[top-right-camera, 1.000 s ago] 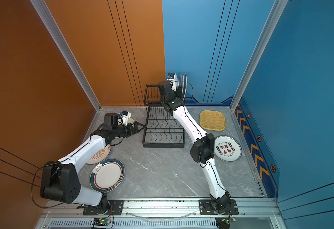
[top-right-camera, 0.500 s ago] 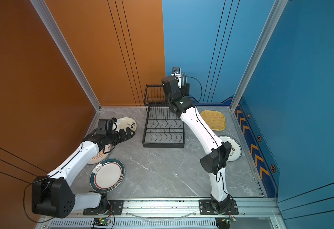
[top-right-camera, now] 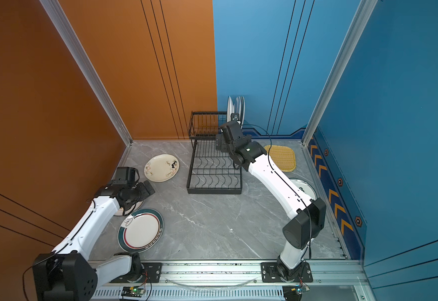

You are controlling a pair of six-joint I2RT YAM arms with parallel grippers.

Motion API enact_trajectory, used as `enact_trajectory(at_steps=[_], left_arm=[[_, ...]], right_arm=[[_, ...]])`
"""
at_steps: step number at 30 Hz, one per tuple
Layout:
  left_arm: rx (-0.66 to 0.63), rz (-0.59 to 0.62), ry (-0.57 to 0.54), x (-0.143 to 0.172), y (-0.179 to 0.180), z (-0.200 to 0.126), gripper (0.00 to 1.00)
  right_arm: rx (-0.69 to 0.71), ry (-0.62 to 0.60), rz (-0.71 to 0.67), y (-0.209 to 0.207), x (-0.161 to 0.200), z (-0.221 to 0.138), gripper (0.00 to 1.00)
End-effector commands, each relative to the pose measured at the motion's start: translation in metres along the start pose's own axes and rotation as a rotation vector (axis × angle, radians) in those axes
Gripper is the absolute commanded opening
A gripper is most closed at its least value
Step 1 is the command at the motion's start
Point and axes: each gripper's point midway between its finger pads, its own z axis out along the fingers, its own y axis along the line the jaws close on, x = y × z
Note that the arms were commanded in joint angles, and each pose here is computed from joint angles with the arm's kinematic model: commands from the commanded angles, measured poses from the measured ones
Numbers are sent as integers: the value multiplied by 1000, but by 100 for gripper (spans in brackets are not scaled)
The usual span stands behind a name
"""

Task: Load plates into a dish rack
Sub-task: Move the plate to the bottom-center of the table.

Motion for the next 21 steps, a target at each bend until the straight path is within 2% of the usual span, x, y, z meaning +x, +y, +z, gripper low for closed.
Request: enact_trajectory(at_steps=[1,10,21], left_arm=[[-132,-99,28,10,42,4,99],[-178,-277,70,7,92,18,99],[-155,-367,120,16,121,38,95]], right_arm=[[-87,76,43,3,20,-11,100],[-106,98,56,-11,27,-13,100],[-133,98,65,-13,24,-5,100]])
